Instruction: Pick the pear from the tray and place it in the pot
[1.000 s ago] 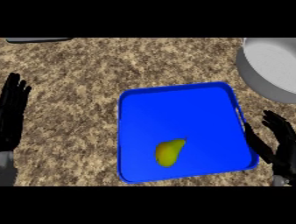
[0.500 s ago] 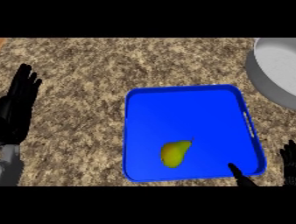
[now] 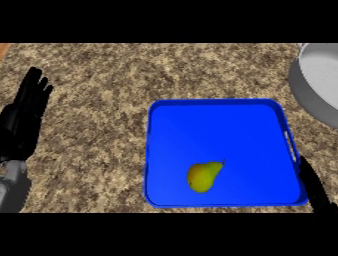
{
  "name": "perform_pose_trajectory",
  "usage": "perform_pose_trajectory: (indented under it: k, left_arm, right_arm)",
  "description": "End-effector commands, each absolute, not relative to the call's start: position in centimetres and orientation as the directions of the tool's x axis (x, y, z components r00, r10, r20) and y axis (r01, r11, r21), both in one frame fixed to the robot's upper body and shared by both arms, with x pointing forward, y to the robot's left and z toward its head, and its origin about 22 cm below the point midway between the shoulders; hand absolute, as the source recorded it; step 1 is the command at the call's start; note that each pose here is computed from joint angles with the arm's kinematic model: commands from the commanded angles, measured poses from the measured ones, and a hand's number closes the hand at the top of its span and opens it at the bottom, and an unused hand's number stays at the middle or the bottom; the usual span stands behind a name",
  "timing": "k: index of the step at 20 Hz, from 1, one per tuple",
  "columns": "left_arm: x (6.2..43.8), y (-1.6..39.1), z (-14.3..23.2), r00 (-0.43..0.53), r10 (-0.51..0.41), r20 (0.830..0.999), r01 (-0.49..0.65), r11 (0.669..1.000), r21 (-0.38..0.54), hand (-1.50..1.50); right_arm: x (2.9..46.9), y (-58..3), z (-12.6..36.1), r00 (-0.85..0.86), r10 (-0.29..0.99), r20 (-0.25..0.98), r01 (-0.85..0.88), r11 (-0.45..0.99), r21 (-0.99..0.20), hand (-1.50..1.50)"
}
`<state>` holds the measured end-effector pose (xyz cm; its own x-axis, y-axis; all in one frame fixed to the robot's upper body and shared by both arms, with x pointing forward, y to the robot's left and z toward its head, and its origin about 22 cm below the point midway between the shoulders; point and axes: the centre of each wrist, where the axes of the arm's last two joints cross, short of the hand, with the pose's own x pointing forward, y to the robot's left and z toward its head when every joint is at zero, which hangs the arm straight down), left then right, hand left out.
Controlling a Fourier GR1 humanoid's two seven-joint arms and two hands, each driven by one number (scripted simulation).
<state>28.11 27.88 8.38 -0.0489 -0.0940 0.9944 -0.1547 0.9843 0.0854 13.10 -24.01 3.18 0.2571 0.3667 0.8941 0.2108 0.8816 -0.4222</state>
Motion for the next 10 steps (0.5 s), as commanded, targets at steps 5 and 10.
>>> perform_pose_trajectory:
  k: [5, 10]
  left_arm:
    - [27.6, 28.3, 9.4, -0.044, -0.095, 0.995, -0.149, 0.985, 0.088, 0.00]
    - [28.5, 27.3, 8.0, -0.033, -0.084, 0.996, -0.184, 0.980, 0.076, 0.00]
  right_arm:
    - [17.5, -19.8, 7.7, 0.424, 0.449, 0.787, -0.041, 0.877, -0.478, -1.50]
    - [17.5, -15.6, 7.4, 0.429, 0.439, 0.789, -0.060, 0.886, -0.460, -1.50]
